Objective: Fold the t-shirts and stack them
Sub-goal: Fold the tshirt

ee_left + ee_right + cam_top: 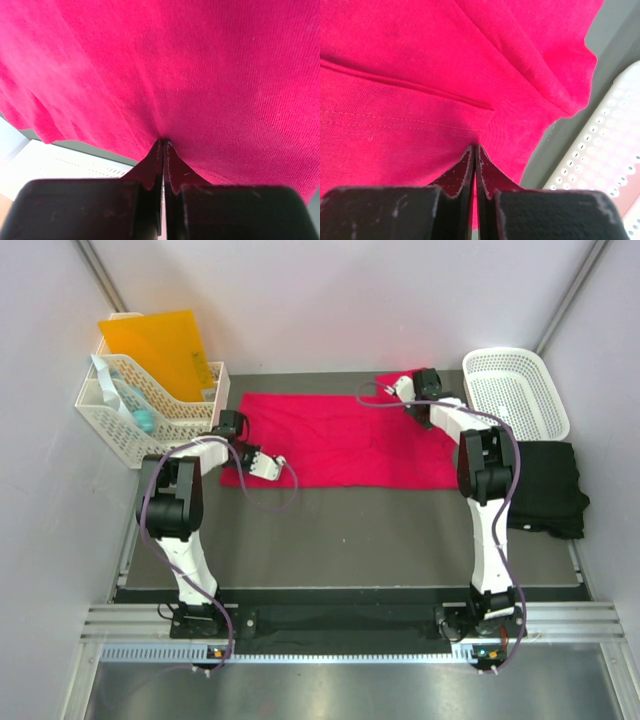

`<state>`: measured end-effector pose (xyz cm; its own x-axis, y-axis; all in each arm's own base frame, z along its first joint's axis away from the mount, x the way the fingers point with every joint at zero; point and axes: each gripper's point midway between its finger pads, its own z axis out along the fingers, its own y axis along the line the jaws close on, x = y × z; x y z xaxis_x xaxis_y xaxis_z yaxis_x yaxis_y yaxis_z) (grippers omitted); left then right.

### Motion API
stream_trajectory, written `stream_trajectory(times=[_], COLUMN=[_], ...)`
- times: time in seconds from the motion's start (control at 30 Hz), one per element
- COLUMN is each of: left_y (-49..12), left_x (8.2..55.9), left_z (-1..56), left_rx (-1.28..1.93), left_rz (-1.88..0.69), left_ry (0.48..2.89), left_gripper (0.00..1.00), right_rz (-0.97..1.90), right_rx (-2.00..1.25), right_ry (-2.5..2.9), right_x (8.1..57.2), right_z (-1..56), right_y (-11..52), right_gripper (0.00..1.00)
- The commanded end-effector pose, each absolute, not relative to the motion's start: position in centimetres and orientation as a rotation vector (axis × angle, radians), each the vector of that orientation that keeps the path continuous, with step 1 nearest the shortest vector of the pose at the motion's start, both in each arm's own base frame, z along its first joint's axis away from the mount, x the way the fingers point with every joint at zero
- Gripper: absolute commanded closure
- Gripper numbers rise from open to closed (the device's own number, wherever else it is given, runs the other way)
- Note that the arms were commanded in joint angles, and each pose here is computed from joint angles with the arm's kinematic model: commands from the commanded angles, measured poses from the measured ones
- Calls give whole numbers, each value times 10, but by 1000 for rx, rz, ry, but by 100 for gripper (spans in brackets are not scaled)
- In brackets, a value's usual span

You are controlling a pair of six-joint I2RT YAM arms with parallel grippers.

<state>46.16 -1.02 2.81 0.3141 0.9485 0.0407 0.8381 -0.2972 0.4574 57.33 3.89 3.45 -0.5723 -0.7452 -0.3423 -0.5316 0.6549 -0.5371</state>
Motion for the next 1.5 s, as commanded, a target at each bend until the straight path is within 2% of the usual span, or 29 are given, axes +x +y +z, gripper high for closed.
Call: stream_trajectory(times=[0.0,0.13,0.17,0.37,0.43,0.5,0.53,0.63,0.8,0.83,0.93,0.97,1.03,1.1,1.13,1.17,1.2,1.47], left_y=[3,0,-1,-4,-6,-9,-11,-21,-44,-45,-47,-47,-46,-46,-47,-47,-48,-46], left_x=[452,458,459,472,471,470,466,462,455,456,460,460,458,446,440,436,425,390], left_z=[14,18,18,29,30,33,32,41,72,76,92,98,105,106,105,110,101,79], left_rx=[2273,2220,2213,2140,2134,2134,2135,2117,2019,2005,1926,1883,1846,1837,1843,1840,1860,1926], left_rz=[427,440,444,532,521,518,494,443,378,389,432,434,430,394,382,381,351,308], left_ry=[1688,1690,1684,1634,1641,1637,1635,1626,1601,1596,1601,1624,1647,1673,1678,1668,1677,1684], left_gripper=[100,100,100,100,100,100,100,100,100,97,70,53,51,63,74,97,100,100], right_rz=[-559,-572,-573,-605,-589,-491,-433,-253,-173,-167,-109,-83,-44,-33,-34,-20,-11,-4], right_rx=[-971,-939,-924,-749,-723,-786,-833,-1047,-1197,-1201,-1247,-1265,-1306,-1335,-1342,-1358,-1365,-1357], right_ry=[2350,2320,2305,2158,2116,2129,2145,2219,2272,2279,2295,2294,2315,2327,2330,2343,2351,2393], right_x=[567,571,573,599,600,587,578,535,475,469,445,436,421,408,404,396,392,382], right_z=[33,47,54,127,153,162,160,142,115,113,111,111,107,103,101,94,91,65], right_y=[21,20,20,23,26,38,45,66,62,61,64,65,66,63,62,61,61,58], right_gripper=[100,98,92,72,74,81,88,95,96,97,97,97,97,98,99,99,100,100])
